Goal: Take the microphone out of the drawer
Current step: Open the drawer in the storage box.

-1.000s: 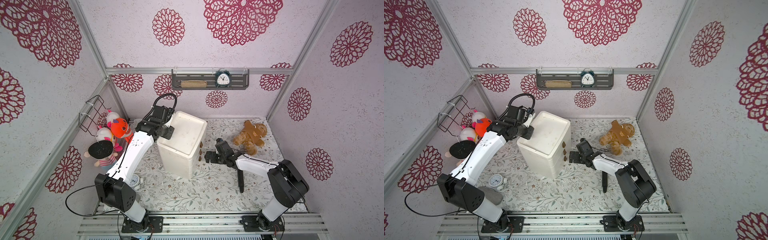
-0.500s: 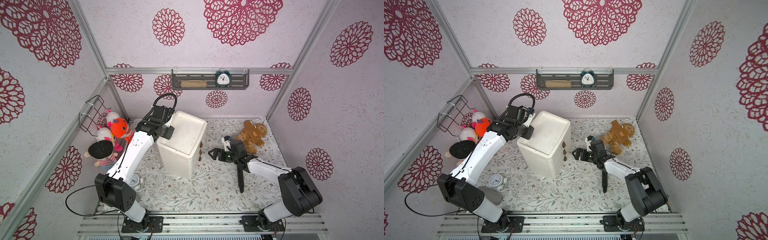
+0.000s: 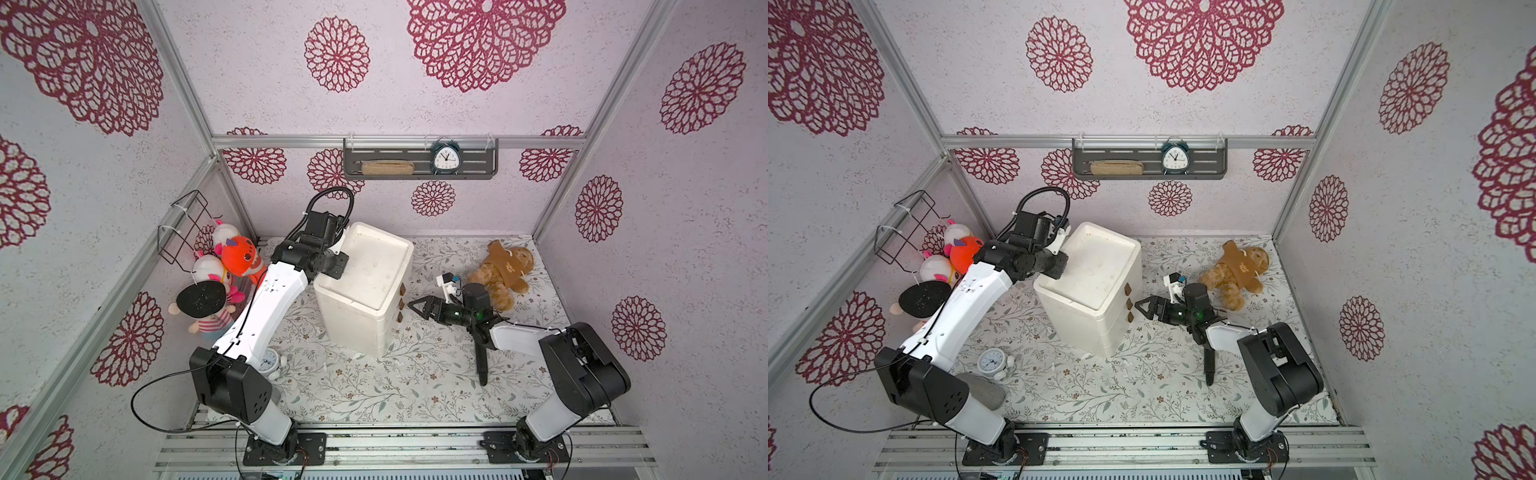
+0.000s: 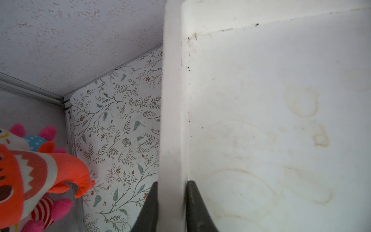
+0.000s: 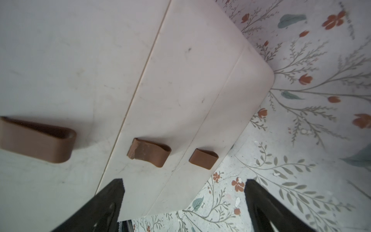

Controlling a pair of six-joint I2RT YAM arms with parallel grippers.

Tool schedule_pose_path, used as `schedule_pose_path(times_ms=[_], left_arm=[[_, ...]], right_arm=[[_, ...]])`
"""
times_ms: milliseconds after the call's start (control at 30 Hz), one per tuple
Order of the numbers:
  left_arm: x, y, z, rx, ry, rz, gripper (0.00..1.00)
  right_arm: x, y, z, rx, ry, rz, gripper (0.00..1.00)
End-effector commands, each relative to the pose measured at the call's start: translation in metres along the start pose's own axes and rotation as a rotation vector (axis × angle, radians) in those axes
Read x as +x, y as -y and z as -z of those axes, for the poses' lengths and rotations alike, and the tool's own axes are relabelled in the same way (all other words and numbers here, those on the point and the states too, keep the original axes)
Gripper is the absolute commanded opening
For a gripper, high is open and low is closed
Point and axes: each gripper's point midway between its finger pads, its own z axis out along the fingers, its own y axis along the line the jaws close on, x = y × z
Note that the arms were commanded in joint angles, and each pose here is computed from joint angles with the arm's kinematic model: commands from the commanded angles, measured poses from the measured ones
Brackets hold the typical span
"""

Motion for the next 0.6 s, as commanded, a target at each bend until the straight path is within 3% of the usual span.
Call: schedule_pose_path(times_ms=[0, 567], left_arm=[[0.026, 0.0, -0.027, -0.038, -0.119, -0.095, 0.01], [0.029, 0.0, -0.027, -0.045, -0.127, -0.102, 0.01]], right_arm=[[-0.016, -0.034, 0.004, -0.203, 0.054, 0.021, 0.94], [-0.021, -0.032, -0.011, -0.437, 0.069, -0.127, 0.79]])
